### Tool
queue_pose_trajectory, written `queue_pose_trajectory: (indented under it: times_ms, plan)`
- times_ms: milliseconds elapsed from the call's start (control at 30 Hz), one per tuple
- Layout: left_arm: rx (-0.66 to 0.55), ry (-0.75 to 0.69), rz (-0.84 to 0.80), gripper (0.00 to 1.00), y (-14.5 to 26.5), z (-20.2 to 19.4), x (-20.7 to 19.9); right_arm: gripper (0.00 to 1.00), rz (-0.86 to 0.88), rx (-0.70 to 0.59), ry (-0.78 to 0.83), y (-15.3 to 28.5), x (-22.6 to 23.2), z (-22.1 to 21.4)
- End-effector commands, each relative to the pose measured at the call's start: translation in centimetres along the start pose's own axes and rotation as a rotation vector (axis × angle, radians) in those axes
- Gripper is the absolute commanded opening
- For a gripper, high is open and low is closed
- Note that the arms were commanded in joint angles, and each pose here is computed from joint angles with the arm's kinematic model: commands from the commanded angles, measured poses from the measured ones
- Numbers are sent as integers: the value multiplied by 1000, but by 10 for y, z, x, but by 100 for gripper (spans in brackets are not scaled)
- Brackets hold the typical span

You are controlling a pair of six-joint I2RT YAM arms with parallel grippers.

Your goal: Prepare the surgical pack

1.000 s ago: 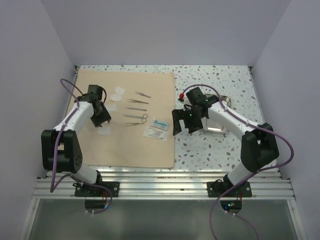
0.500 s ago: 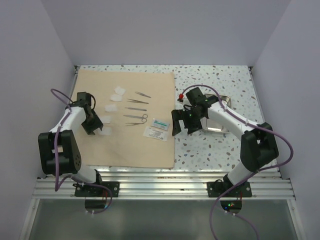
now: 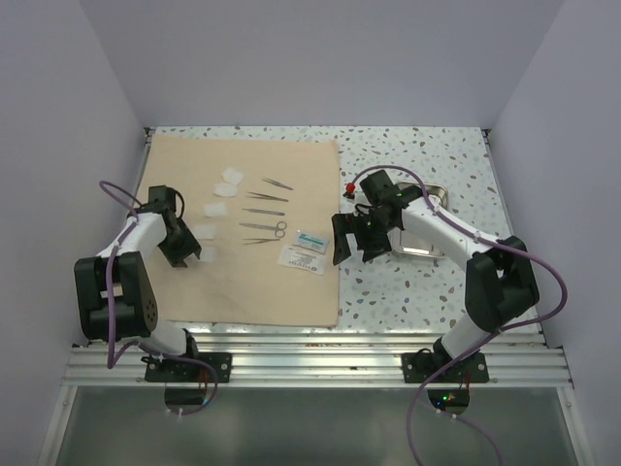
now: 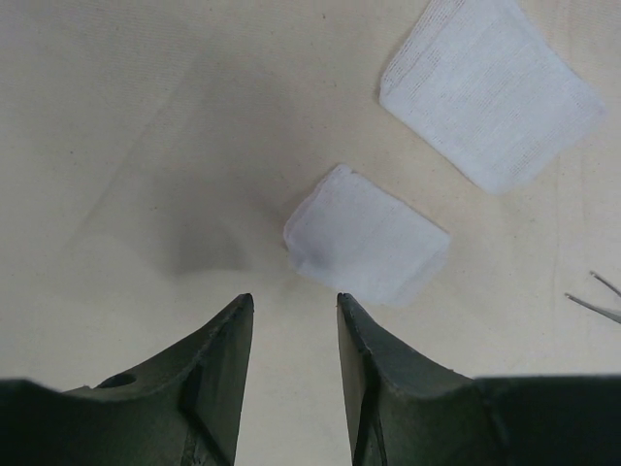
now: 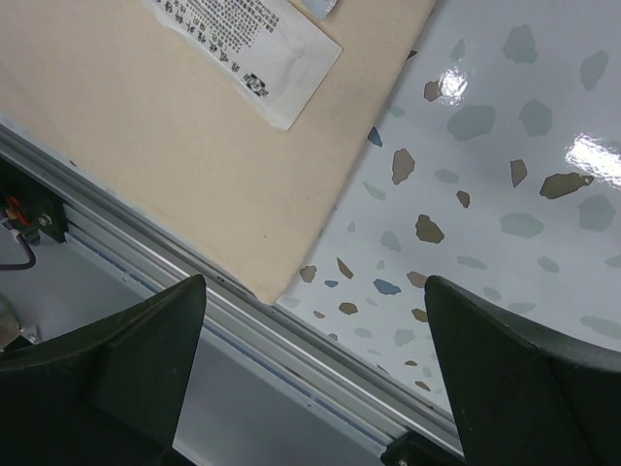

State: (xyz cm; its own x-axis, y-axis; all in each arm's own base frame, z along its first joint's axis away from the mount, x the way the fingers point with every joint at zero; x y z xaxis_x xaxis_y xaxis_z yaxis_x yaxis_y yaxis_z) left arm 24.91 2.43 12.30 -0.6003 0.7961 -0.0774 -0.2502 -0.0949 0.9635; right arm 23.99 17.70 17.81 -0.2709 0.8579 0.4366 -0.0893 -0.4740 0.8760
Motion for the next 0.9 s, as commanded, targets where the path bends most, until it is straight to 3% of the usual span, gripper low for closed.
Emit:
queue_pose_trajectory:
  times_ms: [0, 867]
  plan:
    - [-61, -9, -51, 43, -2, 11, -3, 99, 20, 4, 20, -1, 2, 1]
    - [-66, 18, -49, 38, -23, 14, -1, 99, 29, 22, 9, -7, 0, 2]
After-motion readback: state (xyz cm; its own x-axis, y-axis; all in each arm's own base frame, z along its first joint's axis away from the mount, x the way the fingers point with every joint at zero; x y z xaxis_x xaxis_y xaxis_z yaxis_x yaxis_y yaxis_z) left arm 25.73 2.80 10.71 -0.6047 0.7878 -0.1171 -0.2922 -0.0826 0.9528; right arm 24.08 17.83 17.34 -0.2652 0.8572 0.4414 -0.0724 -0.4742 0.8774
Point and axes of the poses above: each gripper's point midway between its finger pads, its own y axis back along the fingers, its own x axis along the line the jaws close on, z = x × y, the point moved 9 cm from there along y, back along the fingers, and after that the axes turned 1 degree about -y, right-handed, at the moved point
